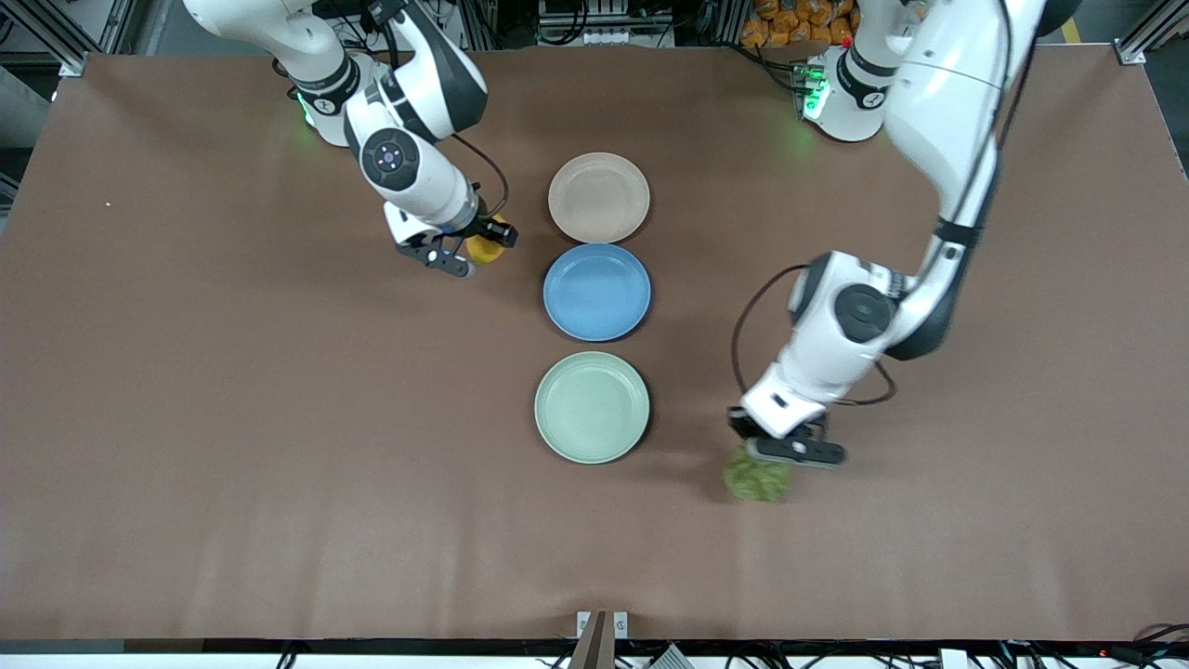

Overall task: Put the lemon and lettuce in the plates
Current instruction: 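Carry the lemon to the cream plate while the left gripper carries lettuce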

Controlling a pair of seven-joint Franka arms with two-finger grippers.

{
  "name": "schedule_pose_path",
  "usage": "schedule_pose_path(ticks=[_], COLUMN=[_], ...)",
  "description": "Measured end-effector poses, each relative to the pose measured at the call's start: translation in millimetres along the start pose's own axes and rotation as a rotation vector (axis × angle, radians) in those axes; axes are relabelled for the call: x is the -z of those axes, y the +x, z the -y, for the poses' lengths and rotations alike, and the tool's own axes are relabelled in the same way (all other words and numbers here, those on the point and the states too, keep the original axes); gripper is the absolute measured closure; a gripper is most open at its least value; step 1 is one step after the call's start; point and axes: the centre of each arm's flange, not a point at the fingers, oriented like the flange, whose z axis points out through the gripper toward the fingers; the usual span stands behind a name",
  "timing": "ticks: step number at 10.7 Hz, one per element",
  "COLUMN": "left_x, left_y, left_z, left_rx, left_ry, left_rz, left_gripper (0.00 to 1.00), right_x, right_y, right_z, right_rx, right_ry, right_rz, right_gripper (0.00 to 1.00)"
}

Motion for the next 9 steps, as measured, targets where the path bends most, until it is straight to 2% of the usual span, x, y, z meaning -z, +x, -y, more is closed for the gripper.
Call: schedule_pose_path(ticks=[3,6,9], left_x=[11.8,15.6,16.0], left_y=[-10.8,-28.0,-50.4], left_z=[-68.0,-126.4,-188.8], left_rx=[0.074,0.179,0.296], left_ry=[-0.040,-0.084,-0.123], left_rz=[-0.007,0.003,0.017], left_gripper=[0.98,0.98,0.98], right_x=[-11.6,-48.2,-84.0], right_y=[-41.9,-92.8,-123.1], right_z=[24.5,41.9,51.9], right_rx=[-0.051,-0.063,-0.070], right_ry=[0.030,0.006,-0.010], right_rz=[-0.018,-0.031,-0.047], right_gripper=[0.31,0.31,0.31])
